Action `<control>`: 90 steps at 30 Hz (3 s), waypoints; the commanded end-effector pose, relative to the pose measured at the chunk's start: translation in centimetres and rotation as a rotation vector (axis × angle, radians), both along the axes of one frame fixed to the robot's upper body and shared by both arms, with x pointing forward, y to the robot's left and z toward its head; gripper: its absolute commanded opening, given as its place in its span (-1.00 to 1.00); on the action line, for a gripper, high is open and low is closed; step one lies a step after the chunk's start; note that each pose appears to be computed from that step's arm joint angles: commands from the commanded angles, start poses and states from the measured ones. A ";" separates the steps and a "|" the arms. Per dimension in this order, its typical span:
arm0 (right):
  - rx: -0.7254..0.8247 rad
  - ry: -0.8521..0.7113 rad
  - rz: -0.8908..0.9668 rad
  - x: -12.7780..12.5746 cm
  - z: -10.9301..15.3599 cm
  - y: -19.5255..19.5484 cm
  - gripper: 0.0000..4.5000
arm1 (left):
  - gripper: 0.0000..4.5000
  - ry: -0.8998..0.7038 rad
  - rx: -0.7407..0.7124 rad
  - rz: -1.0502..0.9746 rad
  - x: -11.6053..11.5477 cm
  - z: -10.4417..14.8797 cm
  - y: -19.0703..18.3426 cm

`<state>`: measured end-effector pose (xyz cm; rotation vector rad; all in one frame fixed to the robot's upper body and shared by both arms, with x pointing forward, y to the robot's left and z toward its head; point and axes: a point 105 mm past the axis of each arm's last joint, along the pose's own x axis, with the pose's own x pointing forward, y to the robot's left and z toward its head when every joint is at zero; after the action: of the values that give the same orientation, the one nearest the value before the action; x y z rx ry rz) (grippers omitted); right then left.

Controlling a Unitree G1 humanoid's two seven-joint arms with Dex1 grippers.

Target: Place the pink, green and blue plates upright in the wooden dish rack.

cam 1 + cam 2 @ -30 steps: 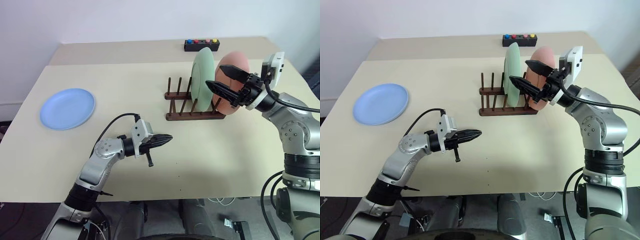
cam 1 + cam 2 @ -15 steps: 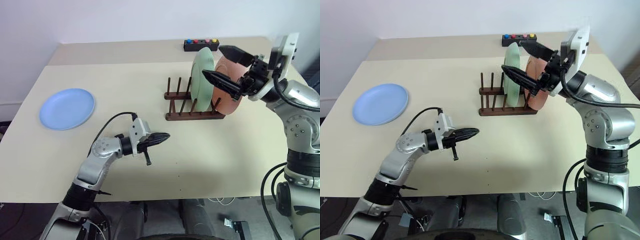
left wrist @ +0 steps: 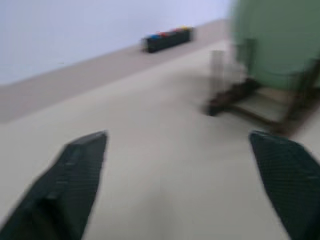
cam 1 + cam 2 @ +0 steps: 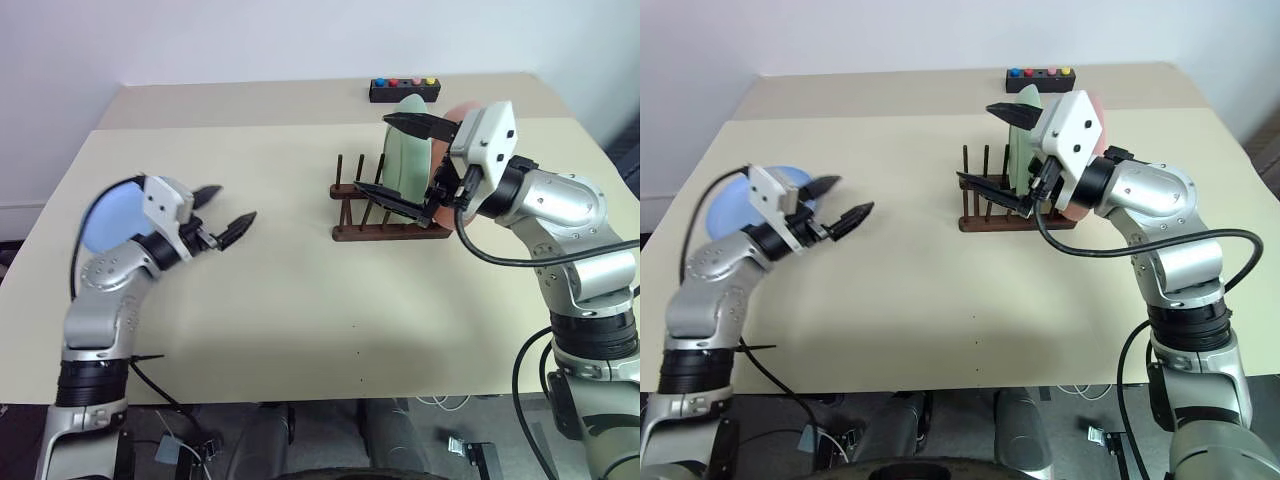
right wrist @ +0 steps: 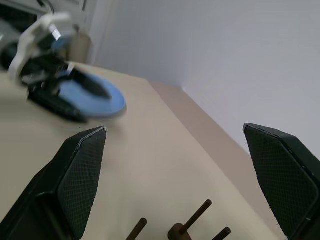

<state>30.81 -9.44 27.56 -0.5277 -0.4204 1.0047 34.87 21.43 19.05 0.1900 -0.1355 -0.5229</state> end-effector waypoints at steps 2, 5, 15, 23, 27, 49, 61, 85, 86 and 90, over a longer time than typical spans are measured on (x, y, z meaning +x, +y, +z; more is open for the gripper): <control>-0.016 -0.088 0.037 -0.8 1.0 1.3 1.00 | 0.98 -0.037 0.022 0.265 1.4 2.1 4.9; -0.025 -0.091 0.041 -0.6 0.4 1.7 1.00 | 0.98 -0.005 0.018 0.428 2.0 2.4 7.7; -0.014 -0.078 0.075 -0.5 -0.1 2.3 1.00 | 0.98 0.236 0.012 0.828 1.0 -0.3 15.6; -0.012 -0.070 0.057 -0.4 -0.5 2.1 1.00 | 0.98 0.381 -0.137 1.091 -0.2 -2.4 20.3; -0.010 -0.065 0.047 -0.4 -0.7 1.9 1.00 | 0.98 0.426 -0.176 1.089 0.6 -3.7 20.7; -0.012 -0.066 0.010 -0.1 -1.2 1.2 1.00 | -0.99 0.188 -0.444 0.719 5.0 0.6 14.1; -0.204 -0.236 -0.004 0.5 -2.3 2.8 1.00 | -0.99 -0.203 -0.510 0.484 4.0 11.6 2.9; -0.448 -0.726 -0.185 4.2 -1.5 4.8 0.75 | -1.00 -0.435 -0.339 0.277 1.0 16.5 -10.9; -0.458 -0.727 -0.185 4.3 -1.7 4.9 0.63 | -1.00 -0.433 -0.343 0.273 0.9 16.5 -11.0; -0.493 -0.740 -0.197 4.8 -2.3 4.6 -0.23 | -1.00 -0.420 -0.366 0.270 0.9 16.5 -10.9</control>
<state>35.94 -5.30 23.94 -1.3591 -0.6960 0.7151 37.13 10.26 33.18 -0.0313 -0.5084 -0.1805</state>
